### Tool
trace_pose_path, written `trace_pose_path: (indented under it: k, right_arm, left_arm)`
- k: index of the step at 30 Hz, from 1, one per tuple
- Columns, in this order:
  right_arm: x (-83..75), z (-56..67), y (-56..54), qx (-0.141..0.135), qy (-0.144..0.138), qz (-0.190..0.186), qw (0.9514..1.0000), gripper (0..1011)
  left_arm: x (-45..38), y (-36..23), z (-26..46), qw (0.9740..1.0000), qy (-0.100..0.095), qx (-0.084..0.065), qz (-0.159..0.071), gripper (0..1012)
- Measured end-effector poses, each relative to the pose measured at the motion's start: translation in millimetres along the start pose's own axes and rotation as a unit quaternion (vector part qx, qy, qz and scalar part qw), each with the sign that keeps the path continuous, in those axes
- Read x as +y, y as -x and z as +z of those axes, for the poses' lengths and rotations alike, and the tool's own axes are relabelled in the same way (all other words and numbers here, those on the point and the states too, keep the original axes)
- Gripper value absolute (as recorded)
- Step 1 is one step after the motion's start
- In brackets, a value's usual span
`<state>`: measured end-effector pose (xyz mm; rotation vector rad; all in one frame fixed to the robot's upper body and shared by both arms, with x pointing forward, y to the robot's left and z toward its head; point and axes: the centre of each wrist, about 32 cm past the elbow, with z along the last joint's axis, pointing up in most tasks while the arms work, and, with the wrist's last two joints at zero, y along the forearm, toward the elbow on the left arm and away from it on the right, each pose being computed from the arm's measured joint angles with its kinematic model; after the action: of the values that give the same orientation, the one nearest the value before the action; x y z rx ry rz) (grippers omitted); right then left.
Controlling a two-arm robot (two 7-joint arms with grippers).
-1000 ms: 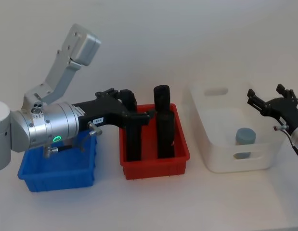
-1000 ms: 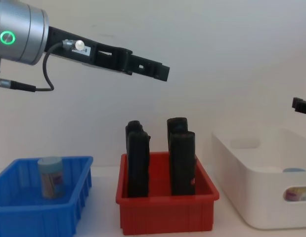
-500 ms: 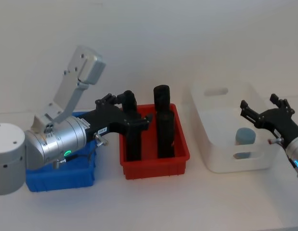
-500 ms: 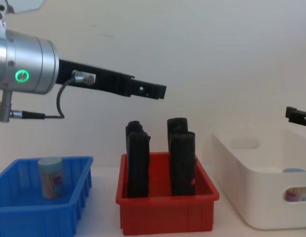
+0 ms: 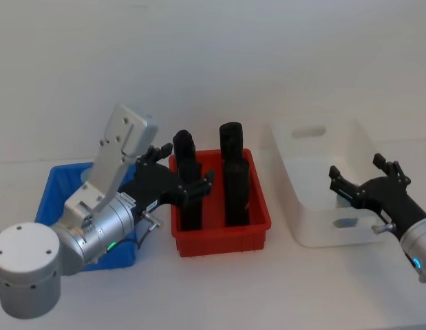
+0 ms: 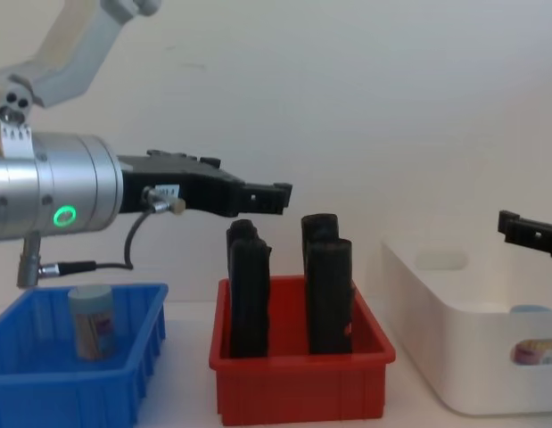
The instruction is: Pick the cotton swabs from the blue box and place them into the white box.
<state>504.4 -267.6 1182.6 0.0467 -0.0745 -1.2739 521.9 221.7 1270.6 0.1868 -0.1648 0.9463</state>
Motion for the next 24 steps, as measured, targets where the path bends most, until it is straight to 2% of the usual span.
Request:
trace_pose_path:
  k: [7,11,12,14,15,18,24]
  right_arm:
    - [-17.6,2.9,17.4,-0.004,0.003,0.009,0.9999,1002]
    - [-27.1,4.7,26.5,-0.005,0.005,0.014,0.9999,1002]
    - [-29.0,5.3,28.4,-0.005,0.005,0.015,0.9999,1001]
    - [-34.5,6.8,33.5,-0.005,0.006,0.017,0.9998,1002]
    - [-36.3,7.3,35.3,-0.005,0.006,0.018,0.9998,1002]
    - [-42.2,9.1,40.8,-0.005,0.007,0.02,0.9998,1001]
    - [-48.2,10.9,46.2,-0.006,0.008,0.022,0.9997,1002]
  left_arm:
    - [0.3,16.0,-19.5,0.9992,0.021,-0.007,0.033,1004]
    - [1.4,26.5,-32.0,0.998,0.034,-0.009,0.053,1004]
    - [1.4,26.5,-32.0,0.998,0.034,-0.009,0.053,1004]
    - [2.0,31.2,-37.2,0.9971,0.041,-0.01,0.064,1004]
    - [2.5,35.0,-41.2,0.9965,0.045,-0.011,0.069,1004]
    - [3.6,41.2,-48.0,0.9952,0.053,-0.011,0.081,1004]
    - [5.0,48.3,-55.4,0.9936,0.062,-0.011,0.094,1004]
